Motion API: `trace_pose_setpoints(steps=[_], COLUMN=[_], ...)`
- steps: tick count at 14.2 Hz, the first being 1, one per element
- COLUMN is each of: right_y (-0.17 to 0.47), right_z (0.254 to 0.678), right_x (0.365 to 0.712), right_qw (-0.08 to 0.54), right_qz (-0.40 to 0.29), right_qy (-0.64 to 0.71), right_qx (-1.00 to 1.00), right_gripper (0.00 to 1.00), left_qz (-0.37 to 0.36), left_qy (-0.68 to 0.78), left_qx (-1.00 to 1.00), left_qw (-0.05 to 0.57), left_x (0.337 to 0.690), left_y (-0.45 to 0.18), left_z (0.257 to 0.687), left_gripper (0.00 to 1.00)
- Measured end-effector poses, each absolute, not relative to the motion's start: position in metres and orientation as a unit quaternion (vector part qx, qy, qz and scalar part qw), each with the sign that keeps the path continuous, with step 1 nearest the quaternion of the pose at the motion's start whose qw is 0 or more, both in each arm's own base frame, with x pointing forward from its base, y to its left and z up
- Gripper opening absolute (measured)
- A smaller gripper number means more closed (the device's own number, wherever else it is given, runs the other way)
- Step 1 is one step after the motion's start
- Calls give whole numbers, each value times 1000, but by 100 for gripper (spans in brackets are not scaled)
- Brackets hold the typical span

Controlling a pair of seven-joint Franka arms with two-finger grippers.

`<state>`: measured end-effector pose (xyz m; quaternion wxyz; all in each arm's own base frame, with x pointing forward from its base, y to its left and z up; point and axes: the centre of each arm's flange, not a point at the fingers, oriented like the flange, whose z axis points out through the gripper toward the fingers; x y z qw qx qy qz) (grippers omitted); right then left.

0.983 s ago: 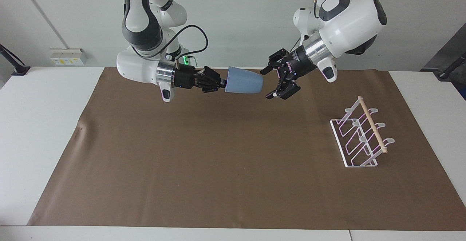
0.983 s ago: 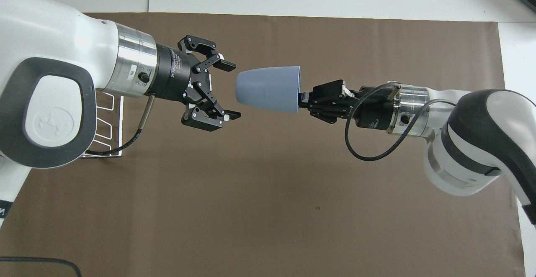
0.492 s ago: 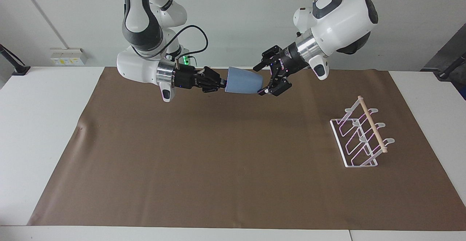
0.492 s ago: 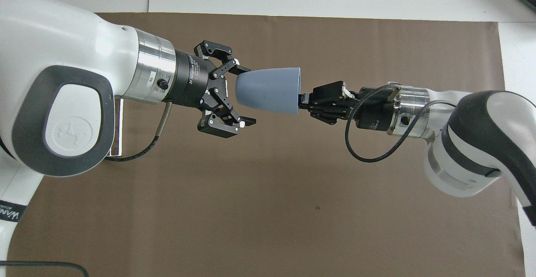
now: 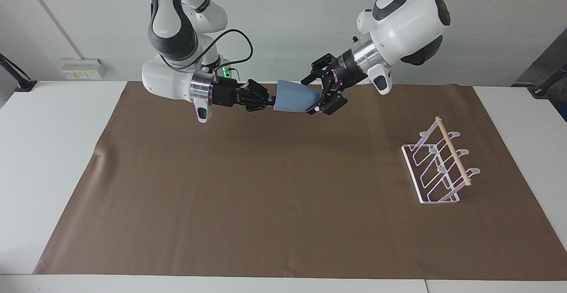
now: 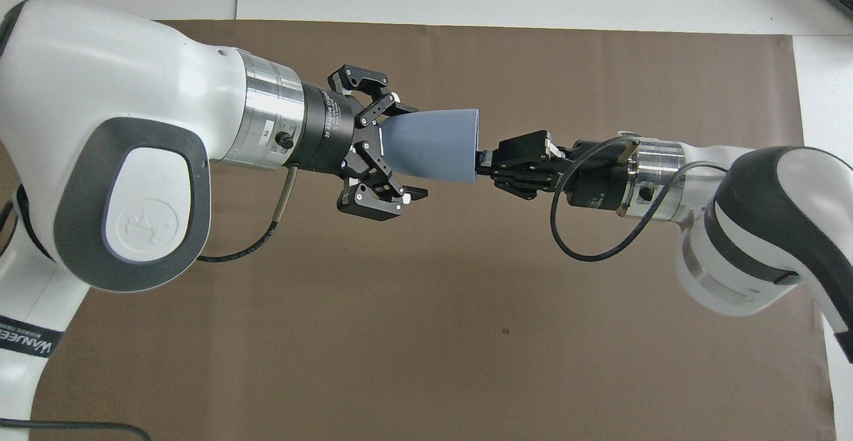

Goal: Hang cup on cup holder
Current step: 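Close the left gripper around the cup's base held by the right gripper, then open the right gripper and pull back while the left gripper holds the cup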

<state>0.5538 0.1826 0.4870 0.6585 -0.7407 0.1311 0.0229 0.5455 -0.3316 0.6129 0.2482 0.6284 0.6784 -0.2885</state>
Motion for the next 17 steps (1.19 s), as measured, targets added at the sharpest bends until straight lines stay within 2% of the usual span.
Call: trace_pose_setpoints(steps=[3,5,12,13,17], right_y=[183,181,181,180,178], right_z=[487,487,487,486,486], right_x=[554,554,554,554,555], right_qw=[658,659,659,658,657], right_qz=[23,23,23,21,21], right_qy=[131,132,132,134,139], right_qx=[-741,-741,-740,-741,-741], right_gripper=[4,4,4,9,53], left_qz=[-288,-283,-279,-275,-264], left_qy=[679,680,678,675,665], left_qx=[627,624,628,633,649], left_qw=[251,260,260,260,257], left_x=[545,548,547,546,541], left_y=[-333,-333,-333,-334,-342], left_z=[613,615,616,616,616], left_gripper=[100,81,80,80,78])
